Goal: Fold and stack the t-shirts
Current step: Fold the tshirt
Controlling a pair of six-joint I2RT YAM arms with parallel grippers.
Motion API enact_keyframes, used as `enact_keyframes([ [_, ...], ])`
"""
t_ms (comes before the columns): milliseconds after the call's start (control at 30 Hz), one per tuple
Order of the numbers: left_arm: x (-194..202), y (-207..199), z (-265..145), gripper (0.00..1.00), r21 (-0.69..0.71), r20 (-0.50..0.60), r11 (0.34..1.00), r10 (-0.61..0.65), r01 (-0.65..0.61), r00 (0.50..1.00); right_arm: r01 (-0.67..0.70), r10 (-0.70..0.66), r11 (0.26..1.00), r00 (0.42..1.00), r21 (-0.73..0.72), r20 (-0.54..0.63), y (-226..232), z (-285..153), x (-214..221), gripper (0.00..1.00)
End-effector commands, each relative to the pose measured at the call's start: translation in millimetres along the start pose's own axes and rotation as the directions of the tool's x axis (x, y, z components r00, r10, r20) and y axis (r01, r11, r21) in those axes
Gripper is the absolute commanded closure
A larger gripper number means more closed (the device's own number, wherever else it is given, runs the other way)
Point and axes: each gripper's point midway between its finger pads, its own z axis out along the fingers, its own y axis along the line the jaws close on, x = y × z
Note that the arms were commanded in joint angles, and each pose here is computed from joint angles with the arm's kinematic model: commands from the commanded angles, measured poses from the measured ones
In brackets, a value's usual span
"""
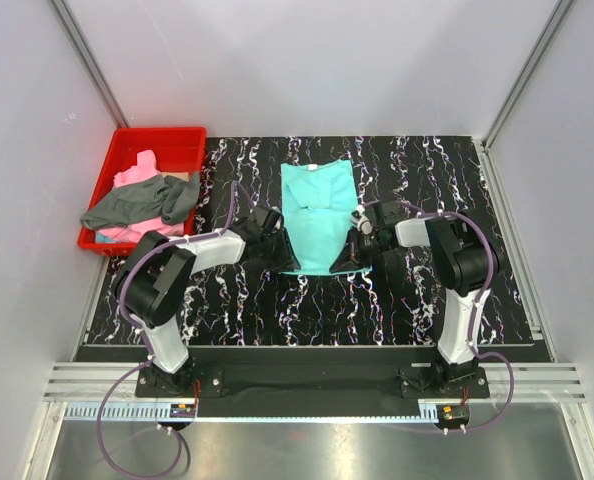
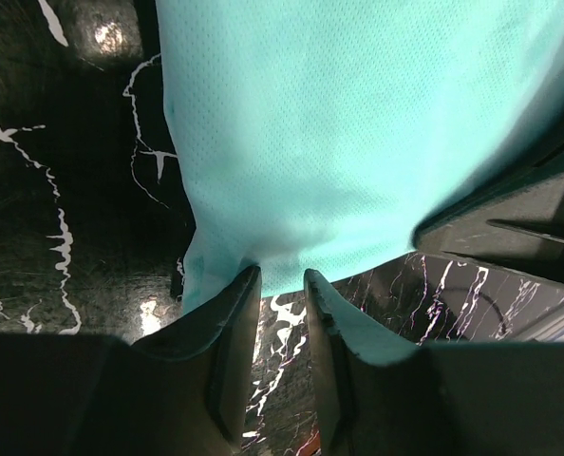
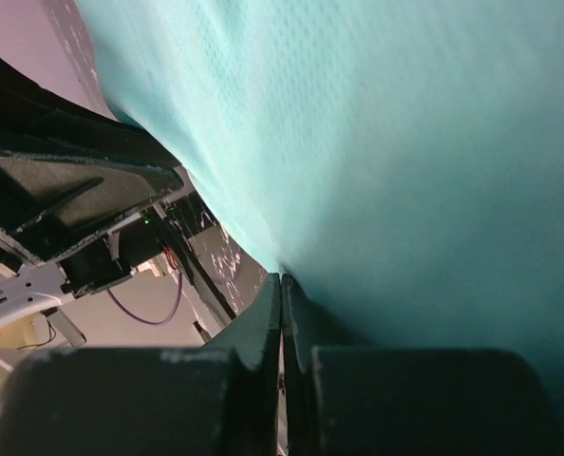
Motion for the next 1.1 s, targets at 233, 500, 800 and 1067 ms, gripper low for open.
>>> enact_keyframes([
  [233, 6.1, 50.8, -6.2, 0.65, -0.209, 0.008, 0.978, 0.005, -0.003, 1.0, 0.02, -0.025, 0.997, 0.998, 0.072, 0.064, -14.0, -32.4, -0.7, 1.0],
  [500, 14.5, 54.5, -4.4, 0.64, -0.206, -0.013, 0.979, -0.017, 0.014, 1.0, -0.064, 0.052, 0.988, 0.995, 0.14, 0.088, -47.4, -32.6, 0.9, 1.0],
  [800, -6.6, -13.8, -52.8, 0.49, 0.002, 0.024, 0.999, 0.046, -0.046, 0.999, 0.017, -0.041, 0.991, 0.983, 0.135, 0.179, 7.6, -72.7, -10.4, 0.86],
  [1067, -66.5, -28.2, -86.2, 0.45, 0.042, 0.13, 0.993, 0.104, -0.11, 0.986, 0.082, -0.159, 0.957, 0.95, 0.278, 0.269, 25.2, -100.6, -63.7, 0.62],
])
